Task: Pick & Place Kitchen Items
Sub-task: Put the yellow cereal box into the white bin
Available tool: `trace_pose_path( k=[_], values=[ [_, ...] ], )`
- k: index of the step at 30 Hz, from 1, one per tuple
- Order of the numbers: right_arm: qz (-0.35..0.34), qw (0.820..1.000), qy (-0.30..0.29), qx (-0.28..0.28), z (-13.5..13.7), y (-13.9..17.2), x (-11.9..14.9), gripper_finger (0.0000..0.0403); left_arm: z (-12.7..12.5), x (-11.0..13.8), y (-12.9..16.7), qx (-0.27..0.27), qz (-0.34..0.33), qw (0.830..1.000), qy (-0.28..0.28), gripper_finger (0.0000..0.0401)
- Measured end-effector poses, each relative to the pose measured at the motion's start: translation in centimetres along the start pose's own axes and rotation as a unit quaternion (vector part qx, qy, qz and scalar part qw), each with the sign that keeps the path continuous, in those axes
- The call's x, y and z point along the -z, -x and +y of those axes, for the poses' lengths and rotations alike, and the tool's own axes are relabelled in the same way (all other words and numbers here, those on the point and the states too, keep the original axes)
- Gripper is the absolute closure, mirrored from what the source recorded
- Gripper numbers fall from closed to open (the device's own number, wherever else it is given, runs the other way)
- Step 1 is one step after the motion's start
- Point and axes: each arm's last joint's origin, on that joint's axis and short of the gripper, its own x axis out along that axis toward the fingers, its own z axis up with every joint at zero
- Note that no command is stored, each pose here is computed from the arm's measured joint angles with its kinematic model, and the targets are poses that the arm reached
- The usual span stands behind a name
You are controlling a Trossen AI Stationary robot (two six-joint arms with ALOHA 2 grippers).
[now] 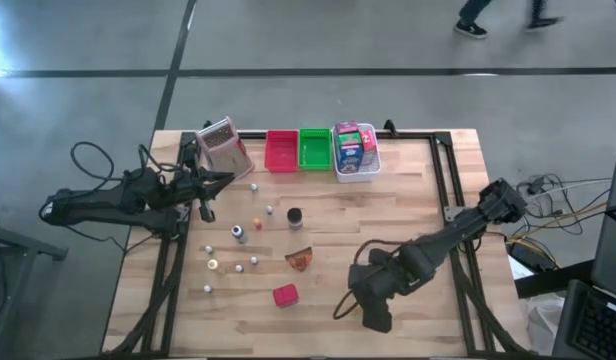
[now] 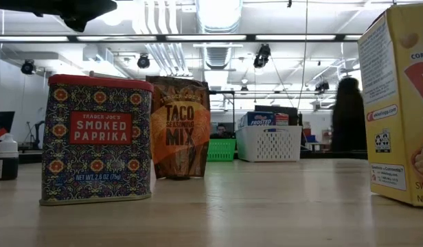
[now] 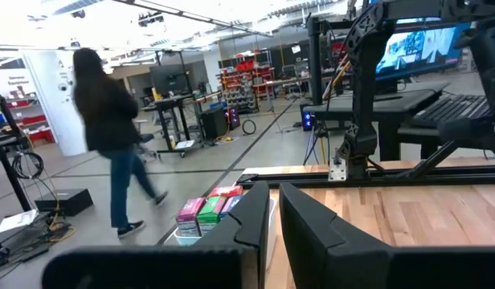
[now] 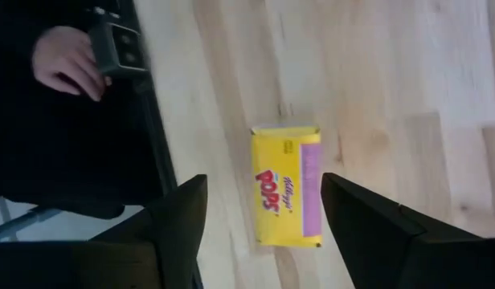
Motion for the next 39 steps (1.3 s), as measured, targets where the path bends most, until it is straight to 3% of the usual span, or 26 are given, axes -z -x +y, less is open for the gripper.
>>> trace_pose_path(
  k=[7, 27, 39],
  values=[
    [0.036, 0.999, -0.016, 0.035, -0.1, -1.3, 0.3, 0.0151, 0.0, 0.0, 0.0, 0.0, 0.0, 1.0, 0.0, 0.0362],
    [0.033, 0.997, -0.012, 0.062, -0.5, -2.5, 0.5, 0.012, 0.0, 0.0, 0.0, 0.0, 0.0, 1.0, 0.0, 0.0362],
    [0.035, 0.998, -0.019, 0.042, -0.5, -3.3, 0.6, 0.0123, 0.0, 0.0, 0.0, 0.0, 0.0, 1.0, 0.0, 0.0362]
  ],
)
